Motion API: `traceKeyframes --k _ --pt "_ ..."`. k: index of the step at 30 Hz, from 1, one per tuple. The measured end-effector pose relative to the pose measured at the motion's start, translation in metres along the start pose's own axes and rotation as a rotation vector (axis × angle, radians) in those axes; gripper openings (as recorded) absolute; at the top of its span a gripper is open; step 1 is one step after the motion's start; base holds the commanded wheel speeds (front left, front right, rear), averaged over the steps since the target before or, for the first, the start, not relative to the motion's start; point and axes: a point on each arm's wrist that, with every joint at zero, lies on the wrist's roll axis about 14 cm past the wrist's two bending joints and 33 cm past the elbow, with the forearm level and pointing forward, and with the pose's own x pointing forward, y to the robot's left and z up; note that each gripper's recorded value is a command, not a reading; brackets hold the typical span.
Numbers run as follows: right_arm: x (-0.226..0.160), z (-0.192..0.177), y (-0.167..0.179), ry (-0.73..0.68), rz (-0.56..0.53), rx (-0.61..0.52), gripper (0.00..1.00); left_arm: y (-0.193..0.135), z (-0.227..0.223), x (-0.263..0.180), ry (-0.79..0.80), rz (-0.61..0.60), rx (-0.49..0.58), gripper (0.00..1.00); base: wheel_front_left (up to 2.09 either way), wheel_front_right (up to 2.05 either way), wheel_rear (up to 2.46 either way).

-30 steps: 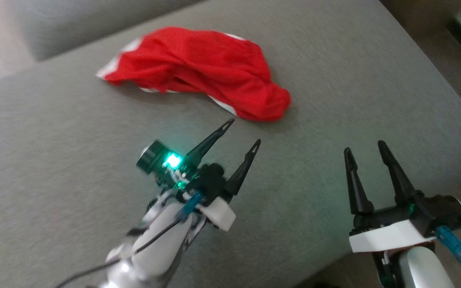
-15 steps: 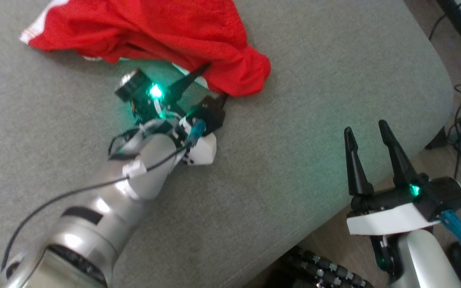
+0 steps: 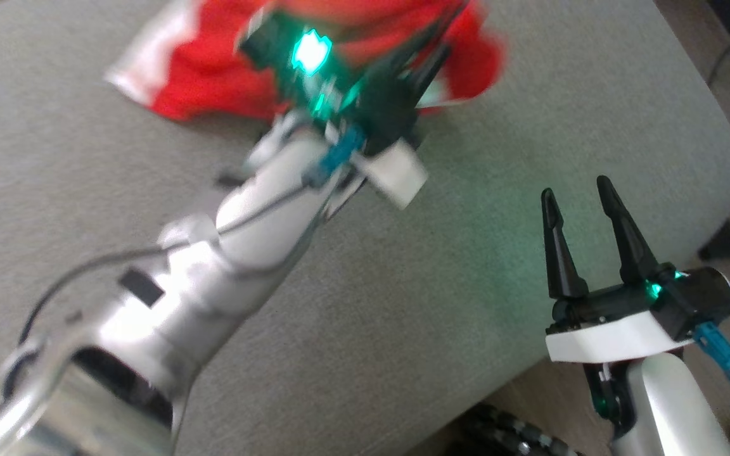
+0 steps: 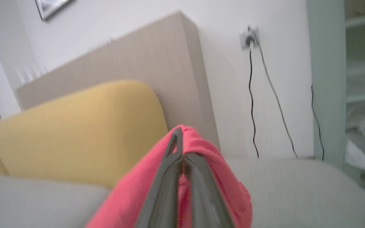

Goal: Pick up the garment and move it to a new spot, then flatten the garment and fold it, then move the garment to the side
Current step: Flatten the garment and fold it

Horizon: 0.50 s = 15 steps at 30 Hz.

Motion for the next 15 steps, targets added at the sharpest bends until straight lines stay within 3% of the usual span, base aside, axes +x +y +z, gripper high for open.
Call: traceKeyframes --k 1,5,8,12,15 --pt "0.0 0.0 0.0 0.0 0.0 0.0 1.0 0.0 0.0 0.0 0.0 0.0 0.0 0.0 0.0 0.0 0.0" --pt "0.0 0.005 0.013 -0.024 0.045 0.006 1.0 0.038 0.105 0.008 -0.24 0.087 0.012 0.0 0.0 0.0 0.0" --pt "0.003 0.009 0.028 -0.043 0.092 0.01 1.0 0.074 0.132 -0.012 -0.291 0.184 -0.051 0.0 0.0 0.0 0.0" --pt "0.009 0.018 0.044 -0.079 0.147 0.011 1.0 0.113 0.067 -0.08 -0.119 0.378 -0.183 0.0 0.0 0.0 0.0" --pt "0.009 0.018 0.057 -0.085 0.185 0.013 1.0 0.122 -0.011 -0.173 0.094 0.581 -0.284 0.0 0.0 0.0 0.0"
